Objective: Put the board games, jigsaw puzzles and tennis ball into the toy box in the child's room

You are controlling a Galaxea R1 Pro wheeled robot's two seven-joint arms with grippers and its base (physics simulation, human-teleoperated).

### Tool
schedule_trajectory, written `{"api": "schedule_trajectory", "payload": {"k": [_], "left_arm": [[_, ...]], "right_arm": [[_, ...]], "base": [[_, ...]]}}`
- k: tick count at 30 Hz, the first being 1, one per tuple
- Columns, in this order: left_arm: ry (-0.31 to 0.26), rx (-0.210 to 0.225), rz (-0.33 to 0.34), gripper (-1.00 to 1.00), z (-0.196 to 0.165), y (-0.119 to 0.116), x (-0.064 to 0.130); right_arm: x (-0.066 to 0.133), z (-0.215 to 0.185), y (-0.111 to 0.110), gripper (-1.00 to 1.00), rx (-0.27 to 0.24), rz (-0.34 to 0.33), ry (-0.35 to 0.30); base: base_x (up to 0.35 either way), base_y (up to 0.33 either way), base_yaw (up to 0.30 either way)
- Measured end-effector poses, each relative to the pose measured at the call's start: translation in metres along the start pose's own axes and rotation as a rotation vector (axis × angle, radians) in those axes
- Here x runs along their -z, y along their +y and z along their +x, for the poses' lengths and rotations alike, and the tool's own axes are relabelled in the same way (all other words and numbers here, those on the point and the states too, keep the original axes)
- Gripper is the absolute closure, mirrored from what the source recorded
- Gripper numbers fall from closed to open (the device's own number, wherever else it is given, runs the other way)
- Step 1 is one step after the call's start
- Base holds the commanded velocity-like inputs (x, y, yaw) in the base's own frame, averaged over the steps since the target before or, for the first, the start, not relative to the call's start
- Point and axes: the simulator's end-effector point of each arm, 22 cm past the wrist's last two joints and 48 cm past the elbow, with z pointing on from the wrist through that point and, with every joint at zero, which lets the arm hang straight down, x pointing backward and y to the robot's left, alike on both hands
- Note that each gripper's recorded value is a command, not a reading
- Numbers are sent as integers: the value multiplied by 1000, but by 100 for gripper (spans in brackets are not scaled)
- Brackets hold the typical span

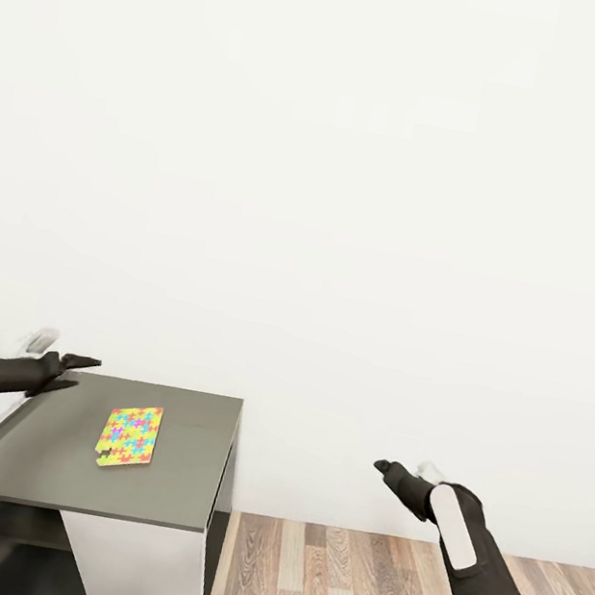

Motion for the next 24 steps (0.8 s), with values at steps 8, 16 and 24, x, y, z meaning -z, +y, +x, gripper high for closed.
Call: {"api": "schedule_trajectory", "payload": {"k": [8,16,24], "left_arm": [[-8,-38,-187,-100,-7,-11,-61],[-95,-105,-403,-100,0,-5,-113],[-103,-102,-516,-100,5,14,-117]], "right_arm": [[-2,10,12,-100,64,-2,14],[-4,14,11,-100,71,2,22],[-8,17,7,-100,71,9,31]], "base": [[0,0,0],[0,0,-39],[0,0,-99]]}}
